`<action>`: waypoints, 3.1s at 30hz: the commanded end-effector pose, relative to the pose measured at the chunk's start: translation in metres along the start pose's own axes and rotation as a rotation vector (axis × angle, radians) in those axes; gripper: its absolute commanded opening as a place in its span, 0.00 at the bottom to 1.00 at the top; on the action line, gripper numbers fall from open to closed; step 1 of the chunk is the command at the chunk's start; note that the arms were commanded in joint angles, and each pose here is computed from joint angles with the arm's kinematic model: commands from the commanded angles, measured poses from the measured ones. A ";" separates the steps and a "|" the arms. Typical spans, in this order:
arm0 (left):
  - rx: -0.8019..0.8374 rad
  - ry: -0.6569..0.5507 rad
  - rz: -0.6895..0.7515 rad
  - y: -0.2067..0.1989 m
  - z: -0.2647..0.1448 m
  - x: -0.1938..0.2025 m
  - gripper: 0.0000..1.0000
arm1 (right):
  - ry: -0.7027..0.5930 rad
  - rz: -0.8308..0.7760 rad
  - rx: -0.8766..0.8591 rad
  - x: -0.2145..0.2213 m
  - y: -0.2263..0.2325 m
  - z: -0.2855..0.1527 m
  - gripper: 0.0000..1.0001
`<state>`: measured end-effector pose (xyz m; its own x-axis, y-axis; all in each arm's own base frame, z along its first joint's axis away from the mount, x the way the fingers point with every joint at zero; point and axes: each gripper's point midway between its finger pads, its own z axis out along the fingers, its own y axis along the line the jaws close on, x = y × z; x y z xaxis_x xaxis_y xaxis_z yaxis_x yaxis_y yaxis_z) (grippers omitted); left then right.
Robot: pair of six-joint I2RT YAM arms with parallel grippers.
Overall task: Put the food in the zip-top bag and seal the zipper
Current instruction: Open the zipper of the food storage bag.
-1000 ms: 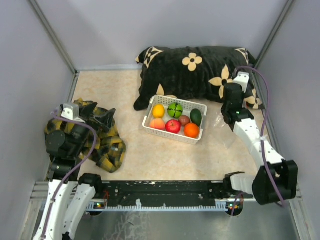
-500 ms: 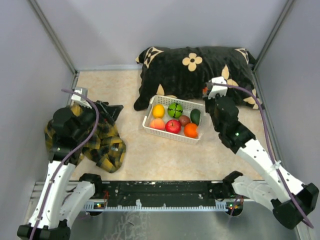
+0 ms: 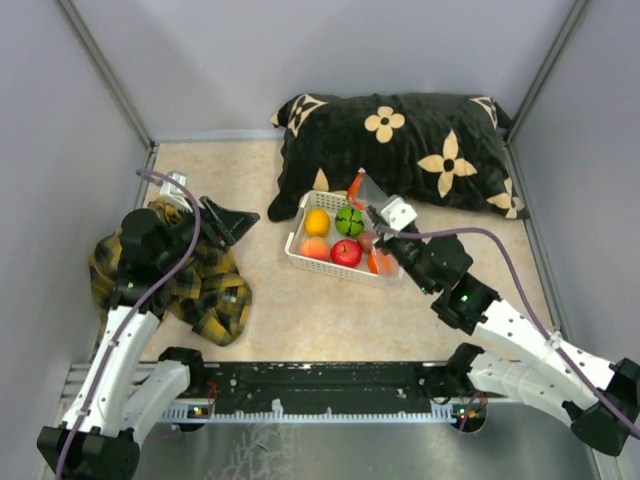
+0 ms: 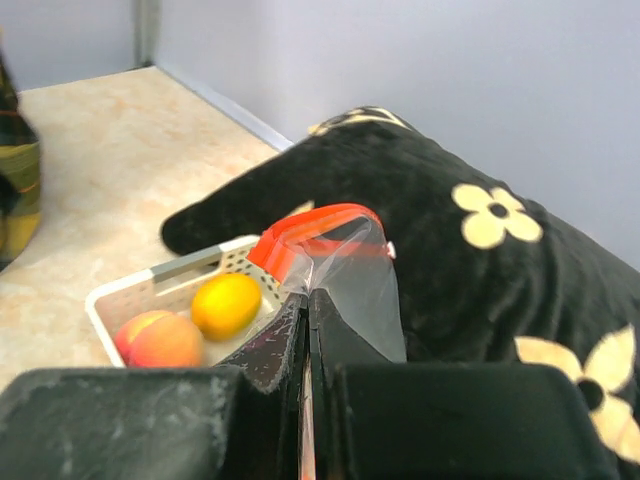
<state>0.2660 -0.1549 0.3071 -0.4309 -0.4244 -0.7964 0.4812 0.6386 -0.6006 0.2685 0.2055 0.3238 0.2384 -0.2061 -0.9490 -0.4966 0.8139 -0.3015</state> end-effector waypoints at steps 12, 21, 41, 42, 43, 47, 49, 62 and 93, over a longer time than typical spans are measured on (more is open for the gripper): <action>0.167 0.026 -0.295 -0.022 0.027 0.023 0.86 | -0.435 -0.166 -0.258 -0.057 0.078 -0.004 0.00; 0.183 0.035 -0.327 -0.024 0.047 0.036 0.73 | -0.468 -0.191 -0.338 -0.061 0.104 -0.002 0.00; 0.169 0.120 -0.351 -0.013 0.068 0.067 0.45 | -0.490 -0.221 -0.389 -0.061 0.124 0.004 0.00; 0.164 0.121 -0.354 -0.012 0.068 0.069 0.45 | -0.494 -0.220 -0.388 -0.062 0.125 0.004 0.00; 0.160 0.124 -0.357 -0.011 0.068 0.071 0.45 | -0.497 -0.222 -0.387 -0.063 0.124 0.004 0.00; 0.143 0.127 -0.357 -0.005 0.068 0.077 0.42 | -0.497 -0.228 -0.392 -0.063 0.126 0.003 0.00; 0.136 0.124 -0.344 -0.004 0.069 0.076 0.38 | -0.492 -0.228 -0.401 -0.062 0.128 0.004 0.00; -0.054 0.014 0.085 -0.016 0.041 -0.007 0.00 | -0.455 -0.122 -0.439 -0.062 0.131 -0.001 0.35; -0.436 0.409 0.350 0.047 0.012 0.054 0.00 | 0.061 0.699 -0.397 -0.032 0.189 0.089 0.72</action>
<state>0.2731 -0.1574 0.2472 -0.5888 0.0631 -0.8058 0.3684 0.9084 -0.1980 0.2295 0.4027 0.2899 -0.2196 0.1578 -0.9627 -0.8288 0.4904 0.2695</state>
